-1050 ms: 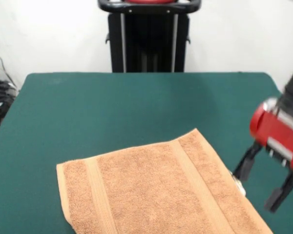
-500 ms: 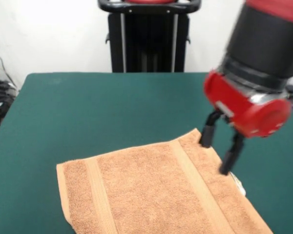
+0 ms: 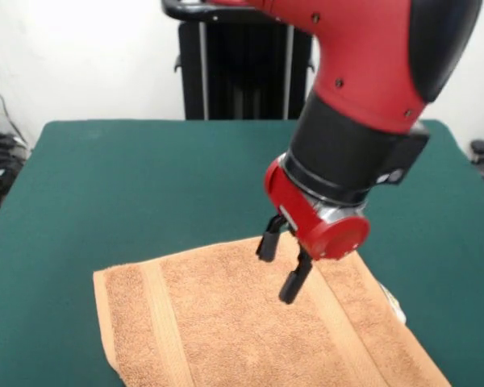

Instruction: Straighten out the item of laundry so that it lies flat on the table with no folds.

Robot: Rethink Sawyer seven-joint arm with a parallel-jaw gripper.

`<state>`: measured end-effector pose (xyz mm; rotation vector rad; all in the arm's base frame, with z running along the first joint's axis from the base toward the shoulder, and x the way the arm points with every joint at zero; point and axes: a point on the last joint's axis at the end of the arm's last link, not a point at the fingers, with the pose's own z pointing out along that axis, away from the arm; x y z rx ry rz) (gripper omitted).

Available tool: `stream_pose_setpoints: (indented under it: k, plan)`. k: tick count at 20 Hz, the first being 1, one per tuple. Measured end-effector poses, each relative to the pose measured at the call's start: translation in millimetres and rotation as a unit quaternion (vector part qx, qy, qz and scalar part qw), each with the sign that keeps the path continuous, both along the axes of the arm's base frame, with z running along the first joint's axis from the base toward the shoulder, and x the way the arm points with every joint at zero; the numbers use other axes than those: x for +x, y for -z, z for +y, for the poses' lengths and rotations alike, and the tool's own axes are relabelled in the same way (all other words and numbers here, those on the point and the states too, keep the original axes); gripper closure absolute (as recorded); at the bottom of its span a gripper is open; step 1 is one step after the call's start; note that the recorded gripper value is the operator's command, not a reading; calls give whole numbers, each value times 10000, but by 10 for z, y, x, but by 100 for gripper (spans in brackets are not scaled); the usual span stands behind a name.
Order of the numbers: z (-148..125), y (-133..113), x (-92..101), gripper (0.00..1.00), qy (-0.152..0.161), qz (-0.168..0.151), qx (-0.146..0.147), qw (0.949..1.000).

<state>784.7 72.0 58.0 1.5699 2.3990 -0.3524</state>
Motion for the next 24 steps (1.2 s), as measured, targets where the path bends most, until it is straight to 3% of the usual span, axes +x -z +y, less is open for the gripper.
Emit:
stream_pose_setpoints:
  k: [9,14,24]
  plan:
    - [13,446,-233,0,-348,177,-83,9992]
    - [-26,644,-264,0,-543,96,-156,9984]
    - [-84,871,-246,0,-651,-245,18,9976]
